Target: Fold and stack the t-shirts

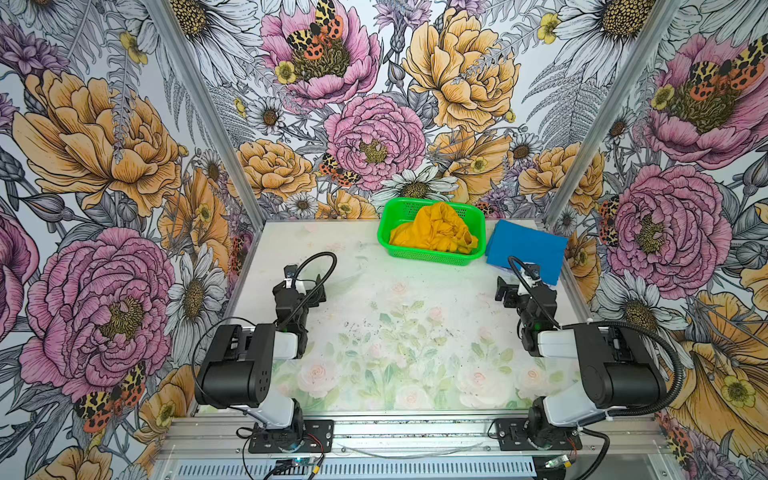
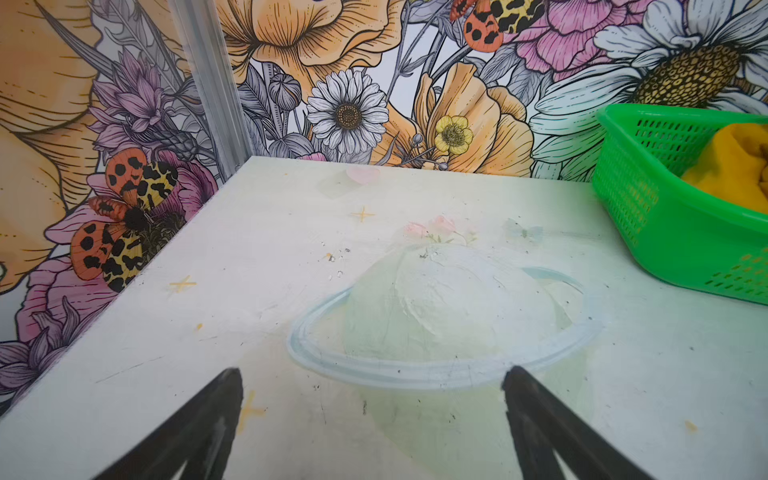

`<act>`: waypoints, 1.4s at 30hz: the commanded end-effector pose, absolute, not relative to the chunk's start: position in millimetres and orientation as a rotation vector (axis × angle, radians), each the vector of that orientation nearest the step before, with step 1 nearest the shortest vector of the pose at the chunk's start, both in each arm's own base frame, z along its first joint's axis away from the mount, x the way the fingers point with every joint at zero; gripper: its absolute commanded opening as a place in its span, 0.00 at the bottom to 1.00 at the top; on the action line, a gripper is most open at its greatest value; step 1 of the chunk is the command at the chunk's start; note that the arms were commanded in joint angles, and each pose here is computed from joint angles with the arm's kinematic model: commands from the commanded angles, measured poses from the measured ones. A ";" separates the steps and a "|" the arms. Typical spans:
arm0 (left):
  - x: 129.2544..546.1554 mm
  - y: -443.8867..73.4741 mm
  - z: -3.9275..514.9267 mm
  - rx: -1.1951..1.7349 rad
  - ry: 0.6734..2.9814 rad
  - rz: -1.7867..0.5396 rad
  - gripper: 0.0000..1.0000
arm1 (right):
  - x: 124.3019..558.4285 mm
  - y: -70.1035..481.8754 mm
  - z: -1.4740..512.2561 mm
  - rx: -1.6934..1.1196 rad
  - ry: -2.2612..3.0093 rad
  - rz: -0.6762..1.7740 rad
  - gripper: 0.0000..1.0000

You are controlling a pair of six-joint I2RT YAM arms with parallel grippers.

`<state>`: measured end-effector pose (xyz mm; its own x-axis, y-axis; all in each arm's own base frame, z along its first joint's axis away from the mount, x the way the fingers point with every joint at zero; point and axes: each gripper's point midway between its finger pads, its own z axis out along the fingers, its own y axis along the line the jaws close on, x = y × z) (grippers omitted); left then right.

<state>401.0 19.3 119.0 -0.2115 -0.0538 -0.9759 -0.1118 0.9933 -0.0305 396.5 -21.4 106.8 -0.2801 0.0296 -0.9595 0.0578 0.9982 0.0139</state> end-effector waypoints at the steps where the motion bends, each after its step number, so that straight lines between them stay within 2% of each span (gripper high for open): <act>1: 406.2 16.4 129.6 -0.105 1.755 0.045 0.99 | 401.7 -24.9 113.7 0.084 1.832 -0.032 1.00; 28: 407.1 16.3 129.4 -0.102 1.759 0.043 0.99 | 403.9 -8.1 112.4 -0.014 1.846 0.010 1.00; 35: 420.8 12.2 145.0 -0.109 1.895 0.139 0.99 | 405.0 -2.7 119.9 -0.039 1.862 -0.034 1.00; 39: 424.9 28.8 155.3 -0.294 1.976 0.297 0.99 | 410.2 -1.9 131.1 -0.031 1.927 -0.076 0.99; 42: 421.8 36.5 168.1 -0.470 2.008 0.321 0.99 | 423.4 3.5 143.1 -0.011 2.058 -0.033 0.99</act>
